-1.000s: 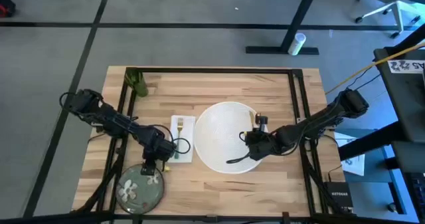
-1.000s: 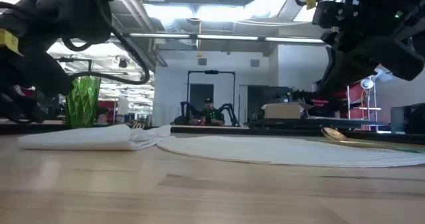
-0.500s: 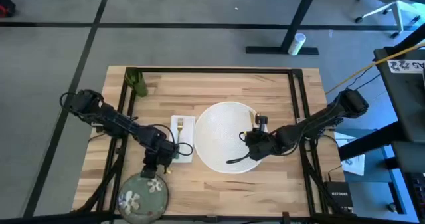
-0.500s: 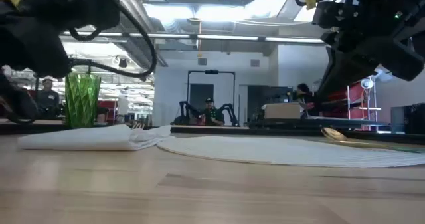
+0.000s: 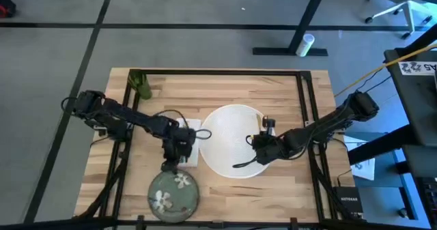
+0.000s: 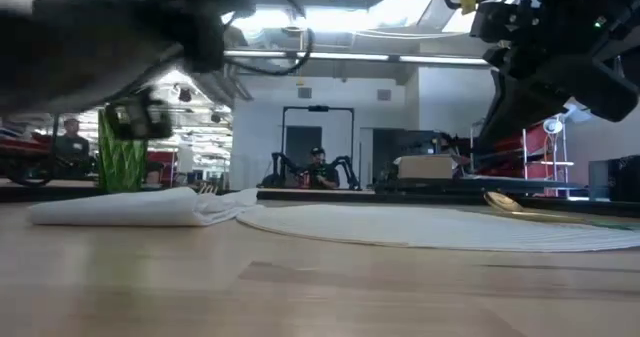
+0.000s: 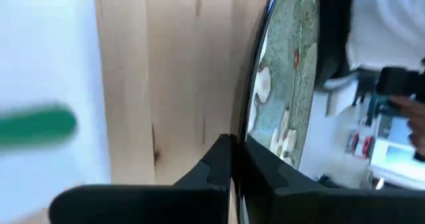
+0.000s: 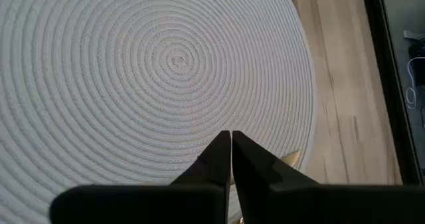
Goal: Set table place
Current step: Put the green plate on the white table mat to the left of the gold table knife
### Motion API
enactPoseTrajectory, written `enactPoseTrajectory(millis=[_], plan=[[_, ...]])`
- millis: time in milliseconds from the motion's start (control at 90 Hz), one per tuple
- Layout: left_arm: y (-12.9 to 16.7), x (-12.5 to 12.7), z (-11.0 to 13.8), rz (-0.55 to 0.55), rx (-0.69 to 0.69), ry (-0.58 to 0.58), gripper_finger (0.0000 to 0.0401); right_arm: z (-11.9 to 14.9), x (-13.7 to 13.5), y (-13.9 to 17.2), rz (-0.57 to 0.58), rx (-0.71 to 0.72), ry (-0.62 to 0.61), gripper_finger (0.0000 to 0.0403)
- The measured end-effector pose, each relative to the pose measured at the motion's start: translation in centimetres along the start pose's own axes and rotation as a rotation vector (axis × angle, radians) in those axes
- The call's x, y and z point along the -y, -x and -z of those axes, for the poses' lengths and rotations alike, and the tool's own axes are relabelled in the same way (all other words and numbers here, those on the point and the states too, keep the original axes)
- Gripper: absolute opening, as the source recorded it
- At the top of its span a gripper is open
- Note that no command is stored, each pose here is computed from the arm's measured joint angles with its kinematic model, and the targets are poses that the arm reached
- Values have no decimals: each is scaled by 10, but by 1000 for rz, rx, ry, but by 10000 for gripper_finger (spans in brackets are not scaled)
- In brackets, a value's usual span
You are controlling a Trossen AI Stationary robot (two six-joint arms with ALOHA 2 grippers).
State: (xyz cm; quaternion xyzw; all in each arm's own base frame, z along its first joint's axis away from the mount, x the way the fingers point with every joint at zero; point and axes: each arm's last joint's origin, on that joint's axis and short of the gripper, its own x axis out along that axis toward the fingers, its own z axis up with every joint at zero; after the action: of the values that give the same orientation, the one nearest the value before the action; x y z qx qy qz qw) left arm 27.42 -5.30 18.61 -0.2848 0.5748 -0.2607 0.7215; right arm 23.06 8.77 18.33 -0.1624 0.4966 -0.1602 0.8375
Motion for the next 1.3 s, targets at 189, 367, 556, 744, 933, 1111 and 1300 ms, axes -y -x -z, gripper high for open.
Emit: enactPoseTrajectory(millis=[189, 367, 556, 744, 933, 1111, 1300], plan=[[22, -4, -30, 46, 223, 3, 0, 3, 2, 2, 7, -18, 15, 1], [43, -13, -50, -33, 467, 20, 0, 6, 8, 14, 43, 9, 28, 1], [59, -36, -55, -266, 613, 73, 0, 18, 19, 43, 68, 53, 31, 1], [69, -59, -63, -311, 687, 117, 0, 31, 31, 68, 78, 117, -2, 1], [74, -72, -85, -309, 697, 137, 0, 34, 37, 74, 71, 131, -28, 1], [73, -83, -107, -328, 652, 114, 0, 34, 37, 74, 68, 130, -29, 1], [63, -100, -112, -339, 562, 148, 0, 33, 37, 73, 51, 125, -31, 1]])
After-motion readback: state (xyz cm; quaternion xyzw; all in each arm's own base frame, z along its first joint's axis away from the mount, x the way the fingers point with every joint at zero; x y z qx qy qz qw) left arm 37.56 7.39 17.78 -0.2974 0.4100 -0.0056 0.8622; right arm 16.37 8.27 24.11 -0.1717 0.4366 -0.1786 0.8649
